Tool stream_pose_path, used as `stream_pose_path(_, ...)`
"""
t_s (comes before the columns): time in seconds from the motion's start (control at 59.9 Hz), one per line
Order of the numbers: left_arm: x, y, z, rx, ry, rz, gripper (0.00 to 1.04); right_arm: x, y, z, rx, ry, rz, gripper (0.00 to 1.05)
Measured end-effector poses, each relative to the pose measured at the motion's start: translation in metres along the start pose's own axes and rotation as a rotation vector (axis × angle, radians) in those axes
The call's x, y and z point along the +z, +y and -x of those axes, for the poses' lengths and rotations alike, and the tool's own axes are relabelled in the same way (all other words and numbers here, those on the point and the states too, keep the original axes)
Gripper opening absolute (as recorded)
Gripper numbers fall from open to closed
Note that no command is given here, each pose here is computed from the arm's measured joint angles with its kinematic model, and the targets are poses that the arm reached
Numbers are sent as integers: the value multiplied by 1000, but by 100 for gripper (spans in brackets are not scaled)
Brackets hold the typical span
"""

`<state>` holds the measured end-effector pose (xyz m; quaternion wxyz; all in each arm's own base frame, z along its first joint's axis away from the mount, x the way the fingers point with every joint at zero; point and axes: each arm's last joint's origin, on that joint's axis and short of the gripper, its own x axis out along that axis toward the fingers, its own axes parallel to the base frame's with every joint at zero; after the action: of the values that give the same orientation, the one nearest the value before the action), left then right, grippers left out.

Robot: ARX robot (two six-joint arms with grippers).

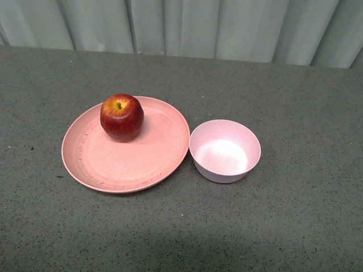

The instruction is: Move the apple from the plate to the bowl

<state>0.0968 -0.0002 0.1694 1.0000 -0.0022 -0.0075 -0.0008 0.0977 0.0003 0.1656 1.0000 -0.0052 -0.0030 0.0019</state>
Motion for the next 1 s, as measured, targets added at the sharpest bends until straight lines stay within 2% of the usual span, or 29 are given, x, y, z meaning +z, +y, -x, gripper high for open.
stream_pose_path(0.033, 0, 0, 0, 0, 0, 0, 98, 0, 0, 0, 0, 3, 0, 4)
stream_pose_path(0.133, 0, 0, 0, 0, 0, 0, 98, 0, 0, 0, 0, 4, 0, 27)
stream_pose_path(0.534, 0, 0, 0, 0, 0, 0, 98, 0, 0, 0, 0, 3, 0, 94)
stream_pose_path(0.567, 0, 0, 0, 0, 0, 0, 98, 0, 0, 0, 0, 3, -1, 97)
stream_pose_path(0.634, -1, 0, 0, 5, 9, -5, 98, 0, 0, 0, 0, 3, -1, 95)
stream_pose_path(0.751, -10, 0, -10, 12, 150, -12, 98, 0, 0, 0, 0, 2, -1, 95)
stream_pose_path(0.901, 2, -3, -37, -11, 139, 1, 98, 0, 0, 0, 0, 3, -1, 95)
stream_pose_path(1.001, 15, -11, -75, -49, 115, 17, 98, 0, 0, 0, 0, 3, -1, 95)
